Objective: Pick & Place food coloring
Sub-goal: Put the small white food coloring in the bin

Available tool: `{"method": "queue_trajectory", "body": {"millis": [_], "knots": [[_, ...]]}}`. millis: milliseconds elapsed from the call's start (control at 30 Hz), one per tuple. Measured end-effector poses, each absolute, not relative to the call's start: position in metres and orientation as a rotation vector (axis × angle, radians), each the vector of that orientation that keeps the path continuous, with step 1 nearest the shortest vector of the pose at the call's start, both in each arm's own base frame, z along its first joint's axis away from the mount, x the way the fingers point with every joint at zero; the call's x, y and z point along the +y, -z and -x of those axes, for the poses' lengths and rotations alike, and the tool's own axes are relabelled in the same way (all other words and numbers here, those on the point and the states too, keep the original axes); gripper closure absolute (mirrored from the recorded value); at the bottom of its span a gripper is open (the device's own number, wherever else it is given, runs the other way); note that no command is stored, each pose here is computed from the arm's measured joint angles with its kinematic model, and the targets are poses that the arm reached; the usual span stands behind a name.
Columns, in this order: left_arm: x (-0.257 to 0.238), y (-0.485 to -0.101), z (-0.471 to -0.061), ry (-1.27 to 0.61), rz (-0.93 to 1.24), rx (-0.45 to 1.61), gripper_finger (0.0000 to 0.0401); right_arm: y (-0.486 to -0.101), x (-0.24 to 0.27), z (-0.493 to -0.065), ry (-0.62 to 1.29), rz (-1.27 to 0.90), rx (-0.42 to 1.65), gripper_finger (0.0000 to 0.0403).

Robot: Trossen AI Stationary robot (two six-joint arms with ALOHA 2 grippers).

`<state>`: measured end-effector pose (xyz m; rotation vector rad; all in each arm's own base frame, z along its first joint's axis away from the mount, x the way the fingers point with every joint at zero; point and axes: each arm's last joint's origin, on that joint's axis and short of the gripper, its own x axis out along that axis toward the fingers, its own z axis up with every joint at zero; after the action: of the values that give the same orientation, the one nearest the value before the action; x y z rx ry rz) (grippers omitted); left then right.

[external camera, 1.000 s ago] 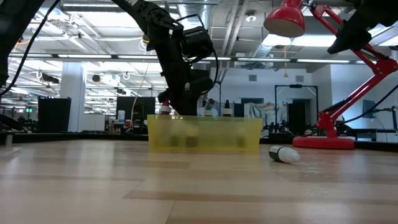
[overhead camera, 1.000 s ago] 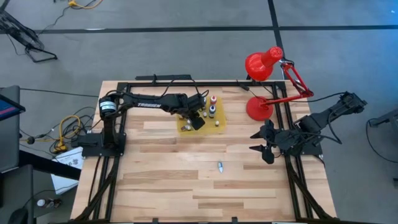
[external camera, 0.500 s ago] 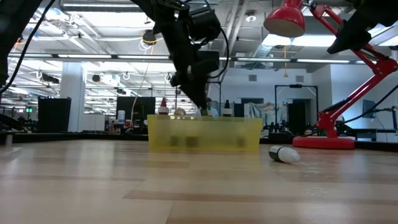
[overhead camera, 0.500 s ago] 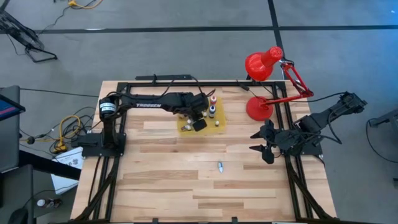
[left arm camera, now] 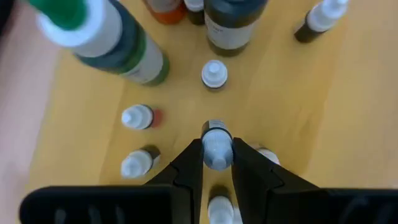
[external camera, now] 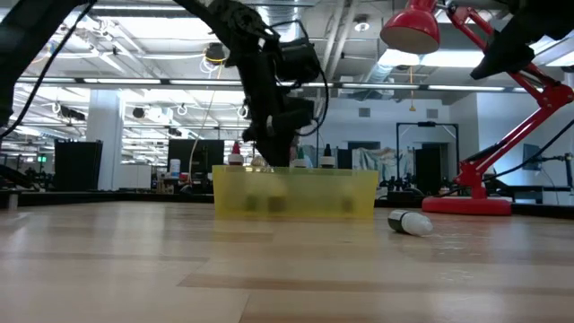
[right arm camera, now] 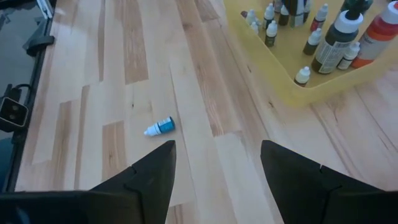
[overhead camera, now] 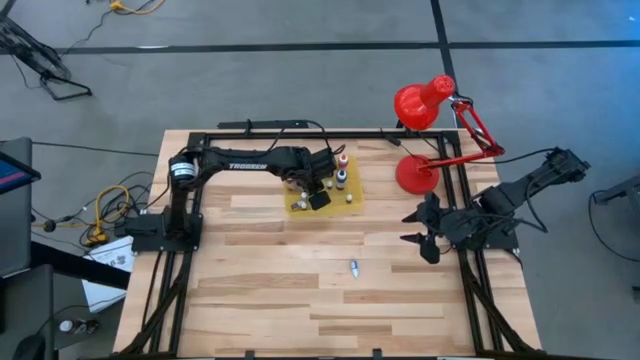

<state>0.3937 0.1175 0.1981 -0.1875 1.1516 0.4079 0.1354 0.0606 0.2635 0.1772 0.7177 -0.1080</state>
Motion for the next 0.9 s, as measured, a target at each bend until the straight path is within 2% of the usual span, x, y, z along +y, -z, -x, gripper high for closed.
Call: {"method": "queue_trajectory", "body": {"millis": [300,633,900], "knots": [[0.127,-0.178,-0.398,-0.416,0.193,1.196,0.0343,-0.255,0.064,-0.144,0.14,-0.128,0.768,0.0178],[0.128,-0.176,-0.397,-0.428,0.194,1.211,0.0342,-0.25,0.067,-0.15,0.155,-0.108,0.791,0.0178],[0.128,-0.174,-0.397,-0.444,0.21,1.218,0.0319,-0.25,0.067,-0.15,0.153,-0.108,0.794,0.0178]]}}
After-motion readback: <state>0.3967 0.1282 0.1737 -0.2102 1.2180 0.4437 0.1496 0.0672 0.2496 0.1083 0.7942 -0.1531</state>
